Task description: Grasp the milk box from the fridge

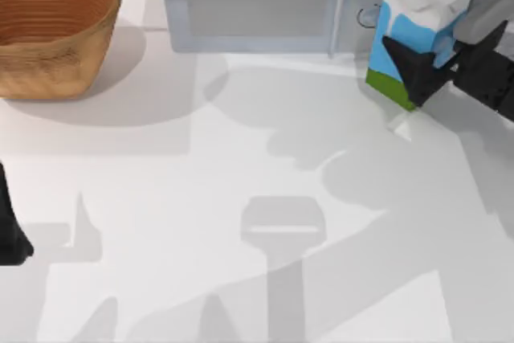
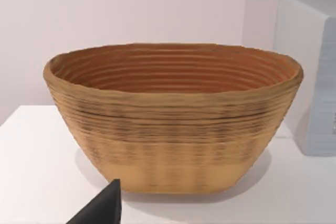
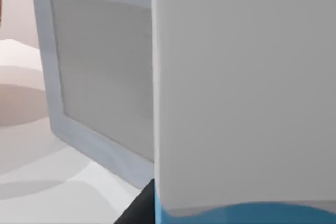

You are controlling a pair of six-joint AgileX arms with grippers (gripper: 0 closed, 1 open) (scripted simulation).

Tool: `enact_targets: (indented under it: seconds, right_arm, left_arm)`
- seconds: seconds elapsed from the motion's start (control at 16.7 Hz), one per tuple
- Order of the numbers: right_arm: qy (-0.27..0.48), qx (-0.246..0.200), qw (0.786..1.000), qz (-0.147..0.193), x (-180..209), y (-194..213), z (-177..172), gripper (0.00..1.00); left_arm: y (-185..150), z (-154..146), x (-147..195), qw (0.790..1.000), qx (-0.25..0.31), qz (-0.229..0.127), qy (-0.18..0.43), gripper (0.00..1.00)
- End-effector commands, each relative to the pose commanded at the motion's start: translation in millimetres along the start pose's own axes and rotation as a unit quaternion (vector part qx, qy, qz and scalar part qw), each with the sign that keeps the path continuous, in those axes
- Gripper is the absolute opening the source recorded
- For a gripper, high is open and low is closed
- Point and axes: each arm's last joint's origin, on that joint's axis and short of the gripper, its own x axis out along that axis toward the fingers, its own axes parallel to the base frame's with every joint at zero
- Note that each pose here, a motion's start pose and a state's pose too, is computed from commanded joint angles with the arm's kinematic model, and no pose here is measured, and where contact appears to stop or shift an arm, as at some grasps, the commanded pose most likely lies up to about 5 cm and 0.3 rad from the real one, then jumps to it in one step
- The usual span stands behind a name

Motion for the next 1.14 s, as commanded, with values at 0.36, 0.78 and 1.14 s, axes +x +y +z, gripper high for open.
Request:
enact_targets:
  seconds: [0.36, 0.78, 1.14]
  right_arm:
    - [0.000, 0.000, 1.000, 0.000, 0.0, 0.0, 0.0, 0.45]
    - [0.000, 0.000, 1.000, 0.000, 0.0, 0.0, 0.0, 0.98]
    - [0.000, 0.000, 1.000, 0.000, 0.0, 0.0, 0.0, 1.00]
  left_arm:
    - [0.0, 0.0, 0.0, 1.000, 0.000, 0.000, 0.000, 1.00]
    - [0.0, 0.0, 0.0, 1.000, 0.000, 0.000, 0.000, 1.00]
    - [0.0, 0.0, 0.0, 1.000, 0.000, 0.000, 0.000, 1.00]
